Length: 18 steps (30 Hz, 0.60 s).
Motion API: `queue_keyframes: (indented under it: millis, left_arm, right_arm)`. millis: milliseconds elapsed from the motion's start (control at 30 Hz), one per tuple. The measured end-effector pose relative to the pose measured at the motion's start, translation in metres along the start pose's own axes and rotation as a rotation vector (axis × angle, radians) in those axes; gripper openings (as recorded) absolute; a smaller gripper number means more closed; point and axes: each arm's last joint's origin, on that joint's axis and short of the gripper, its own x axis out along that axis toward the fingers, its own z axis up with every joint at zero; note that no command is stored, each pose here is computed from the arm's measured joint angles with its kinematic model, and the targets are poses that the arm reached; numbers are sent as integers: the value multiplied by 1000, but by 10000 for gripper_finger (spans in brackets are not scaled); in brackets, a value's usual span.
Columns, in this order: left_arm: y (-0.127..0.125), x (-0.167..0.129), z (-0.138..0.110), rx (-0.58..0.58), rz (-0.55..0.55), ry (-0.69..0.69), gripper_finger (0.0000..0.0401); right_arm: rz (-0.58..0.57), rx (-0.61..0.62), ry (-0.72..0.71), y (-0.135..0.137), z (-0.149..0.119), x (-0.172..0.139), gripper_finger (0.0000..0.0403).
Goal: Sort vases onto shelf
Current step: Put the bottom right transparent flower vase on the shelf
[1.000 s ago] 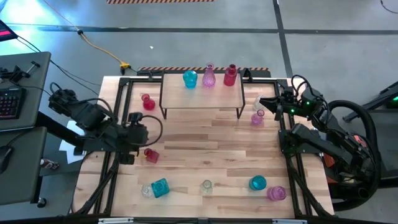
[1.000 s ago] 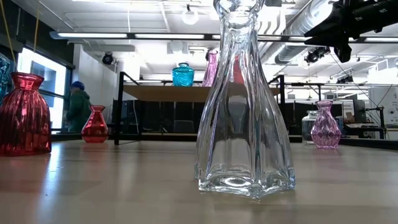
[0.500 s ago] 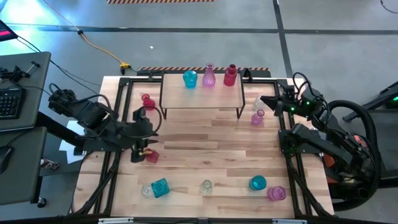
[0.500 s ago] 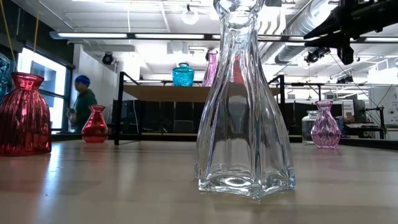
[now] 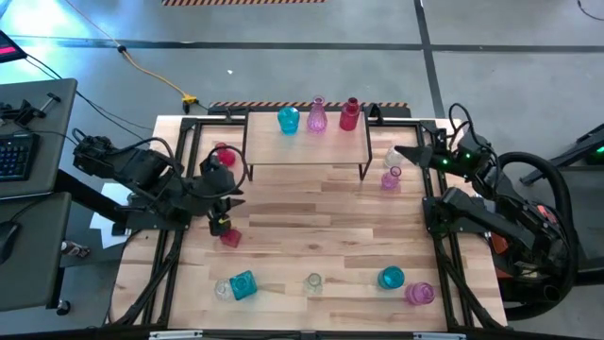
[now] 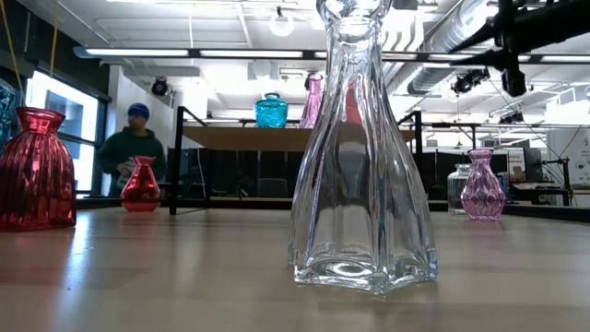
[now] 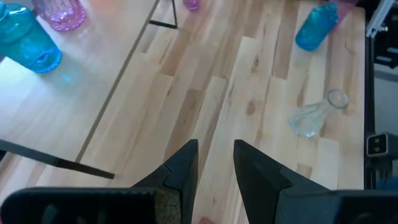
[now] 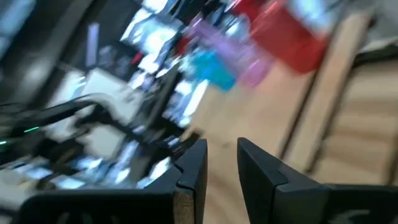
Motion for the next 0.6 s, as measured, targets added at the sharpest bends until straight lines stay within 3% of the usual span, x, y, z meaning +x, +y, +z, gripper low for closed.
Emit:
queue_keyframes:
  millis: [267, 433, 600]
  left_arm:
    - [1, 0, 0, -23, 5, 0, 92]
    - [1, 0, 0, 38, 8, 5, 92]
    - [1, 0, -1, 85, -9, 20, 92]
  right_arm:
    - [301, 31, 17, 27, 5, -2, 69]
    - [302, 142, -66, 32, 6, -1, 69]
    - [349, 245, -15, 38, 2, 3, 69]
